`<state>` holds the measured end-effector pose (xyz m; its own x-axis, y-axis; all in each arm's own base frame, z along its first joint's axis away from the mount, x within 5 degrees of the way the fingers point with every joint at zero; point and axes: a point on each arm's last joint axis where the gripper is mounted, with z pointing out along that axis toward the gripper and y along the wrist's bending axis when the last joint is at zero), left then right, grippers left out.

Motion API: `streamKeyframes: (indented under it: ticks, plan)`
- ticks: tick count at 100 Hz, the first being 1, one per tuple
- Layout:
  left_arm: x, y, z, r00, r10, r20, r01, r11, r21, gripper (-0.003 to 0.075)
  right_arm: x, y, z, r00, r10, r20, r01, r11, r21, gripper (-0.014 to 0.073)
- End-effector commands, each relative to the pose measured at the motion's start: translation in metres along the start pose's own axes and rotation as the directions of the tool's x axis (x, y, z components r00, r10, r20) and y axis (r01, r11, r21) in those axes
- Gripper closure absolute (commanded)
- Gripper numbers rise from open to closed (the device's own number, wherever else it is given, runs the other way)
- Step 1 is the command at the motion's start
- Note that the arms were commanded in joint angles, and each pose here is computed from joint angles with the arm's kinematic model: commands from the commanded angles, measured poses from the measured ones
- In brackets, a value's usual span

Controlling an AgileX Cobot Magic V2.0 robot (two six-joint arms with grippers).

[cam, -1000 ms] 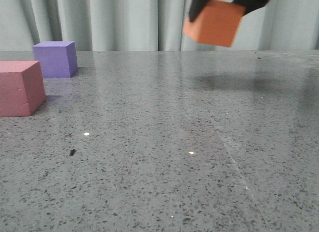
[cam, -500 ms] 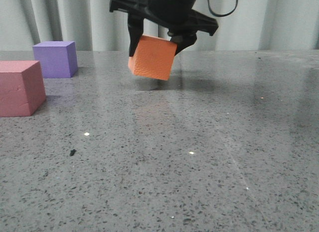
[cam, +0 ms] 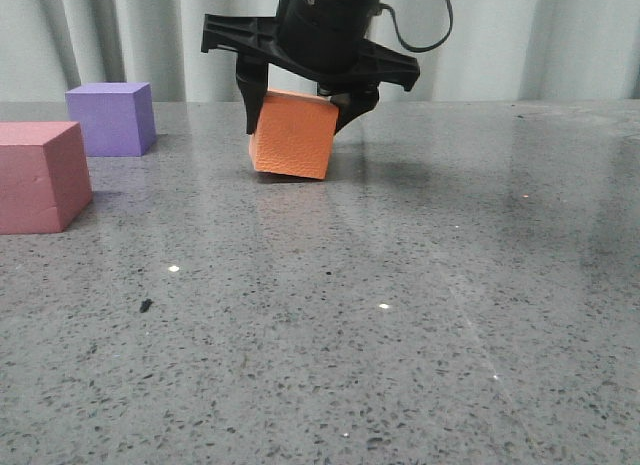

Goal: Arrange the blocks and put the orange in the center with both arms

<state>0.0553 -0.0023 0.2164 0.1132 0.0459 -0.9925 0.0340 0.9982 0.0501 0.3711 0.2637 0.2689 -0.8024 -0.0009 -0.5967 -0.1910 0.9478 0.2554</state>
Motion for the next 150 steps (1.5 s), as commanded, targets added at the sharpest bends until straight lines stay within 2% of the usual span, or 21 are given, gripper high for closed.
streamKeyframes:
  ticks: [1,5,25,44,61,77,98,105,114,129,150]
  plan:
    - [0.01,-0.002,-0.002,0.999,-0.008,0.054,0.006,1.0,0.023,0.073,-0.021,0.011,-0.03,0.992,0.003,0.129,0.006,0.997,-0.073,-0.004]
    - [0.01,-0.002,-0.002,0.999,-0.008,0.054,0.006,1.0,0.023,0.073,-0.021,0.011,-0.03,0.992,0.009,0.129,0.001,0.997,-0.08,-0.0074]
    - [0.01,-0.002,-0.002,0.999,-0.008,0.054,0.006,1.0,0.023,0.073,-0.026,0.013,-0.036,0.99,0.015,0.139,-0.003,0.996,-0.087,-0.0057]
    - [0.01,-0.002,-0.002,0.999,-0.008,0.054,0.006,1.0,0.023,0.073,-0.042,0.019,-0.065,0.987,0.014,0.162,0.0,0.996,-0.088,-0.0057]
    - [0.01,-0.002,-0.002,0.999,-0.008,0.054,0.006,1.0,0.023,0.073,-0.057,0.023,-0.109,0.96,-0.1,0.261,0.13,0.987,-0.099,-0.0055]
    - [0.01,-0.002,-0.002,0.999,-0.008,0.054,0.006,1.0,0.023,0.073,-0.065,0.01,-0.155,0.912,-0.246,0.328,0.275,0.961,-0.043,-0.0051]
    - [0.01,-0.002,-0.002,0.999,-0.008,0.054,0.006,1.0,0.023,0.073,-0.068,-0.032,-0.206,0.885,-0.302,0.354,0.3,0.952,0.061,-0.005]
    - [0.01,-0.002,-0.002,0.999,-0.008,0.054,0.006,1.0,0.023,0.073,-0.064,-0.053,-0.217,0.883,-0.311,0.35,0.292,0.95,0.107,-0.005]
    - [0.01,-0.002,-0.002,0.999,-0.008,0.054,0.006,1.0,0.023,0.073,-0.054,-0.085,-0.223,0.902,-0.292,0.317,0.25,0.954,0.167,-0.005]
    - [0.01,-0.002,-0.002,0.999,-0.008,0.054,0.006,1.0,0.023,0.073,-0.015,-0.132,-0.23,0.937,-0.246,0.25,0.183,0.951,0.248,-0.005]
    - [0.01,-0.002,-0.002,0.999,-0.008,0.054,0.006,1.0,0.023,0.073,0.058,-0.169,-0.242,0.949,-0.198,0.245,0.117,0.943,0.31,-0.0048]
